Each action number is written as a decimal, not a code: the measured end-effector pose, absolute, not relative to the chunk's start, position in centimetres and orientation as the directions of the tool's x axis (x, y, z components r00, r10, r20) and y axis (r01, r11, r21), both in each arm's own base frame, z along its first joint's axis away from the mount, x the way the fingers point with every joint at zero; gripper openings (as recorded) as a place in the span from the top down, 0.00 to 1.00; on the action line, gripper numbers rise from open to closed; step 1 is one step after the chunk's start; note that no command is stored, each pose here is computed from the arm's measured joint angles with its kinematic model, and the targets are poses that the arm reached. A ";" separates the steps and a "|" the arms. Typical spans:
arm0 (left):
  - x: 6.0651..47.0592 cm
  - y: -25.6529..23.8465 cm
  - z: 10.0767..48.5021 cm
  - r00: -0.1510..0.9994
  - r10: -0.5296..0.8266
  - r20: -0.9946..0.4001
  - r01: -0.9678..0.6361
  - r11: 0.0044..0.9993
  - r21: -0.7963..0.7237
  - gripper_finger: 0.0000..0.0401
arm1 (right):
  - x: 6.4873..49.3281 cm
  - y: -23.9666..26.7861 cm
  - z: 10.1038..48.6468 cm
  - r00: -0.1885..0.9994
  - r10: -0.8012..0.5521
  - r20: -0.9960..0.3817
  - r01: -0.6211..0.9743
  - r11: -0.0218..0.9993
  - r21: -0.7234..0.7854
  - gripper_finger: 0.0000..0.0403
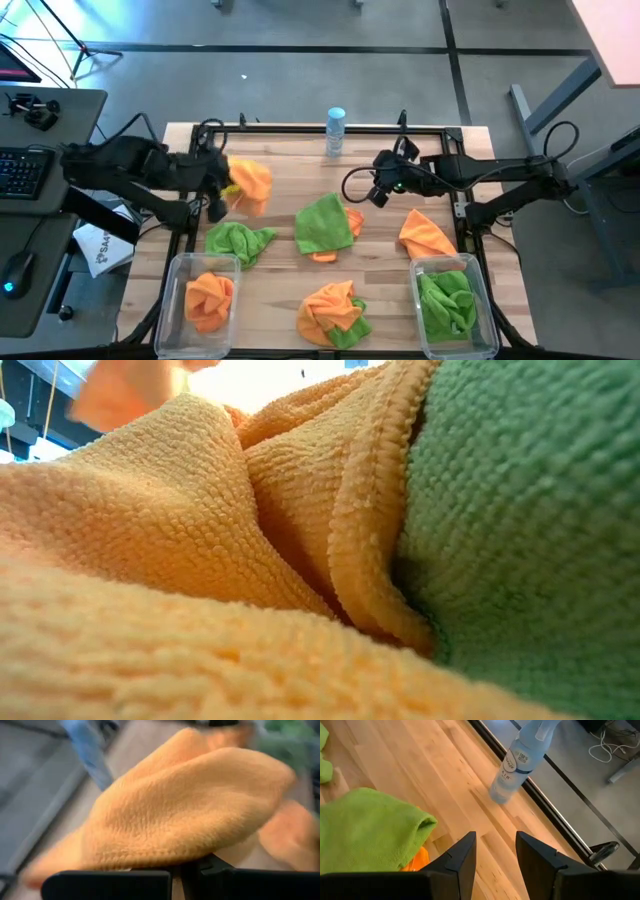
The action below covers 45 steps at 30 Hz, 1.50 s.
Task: Sort microfiber towel by color & place in baskets
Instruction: Put the orange microfiber cloth into the left transparent bin
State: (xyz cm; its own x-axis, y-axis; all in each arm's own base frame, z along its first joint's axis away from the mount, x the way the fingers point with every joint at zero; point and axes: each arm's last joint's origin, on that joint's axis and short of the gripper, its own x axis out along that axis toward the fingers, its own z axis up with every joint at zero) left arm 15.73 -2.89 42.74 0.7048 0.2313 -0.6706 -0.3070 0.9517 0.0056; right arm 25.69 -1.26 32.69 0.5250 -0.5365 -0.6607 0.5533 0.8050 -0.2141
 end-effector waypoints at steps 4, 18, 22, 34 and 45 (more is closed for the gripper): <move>14.6 -4.8 43.8 0.630 0.055 -0.774 -0.237 0.963 -0.125 1.00 | 25.7 -1.3 32.7 0.524 -0.536 -0.662 0.552 0.806 -0.216 0.67; 14.0 -13.8 42.1 0.335 -0.209 -0.919 -0.234 0.926 -0.297 1.00 | 25.5 -3.2 32.7 0.485 -0.575 -0.658 0.606 0.764 -0.221 0.67; 14.0 -16.8 40.8 0.267 -0.195 -0.944 -0.267 0.926 -0.267 1.00 | 25.5 -3.8 32.8 0.478 -0.587 -0.654 0.614 0.755 -0.229 0.67; 14.4 -22.5 33.7 0.108 -0.016 -0.994 -0.373 0.926 -0.056 1.00 | 26.2 -4.2 33.2 0.563 -0.527 -0.637 0.540 0.818 -0.199 0.67; 13.9 -23.7 27.2 0.094 -0.008 -0.996 -0.342 0.939 -0.040 1.00 | 26.3 -3.7 33.0 0.616 -0.389 -0.684 0.442 0.891 -0.109 0.67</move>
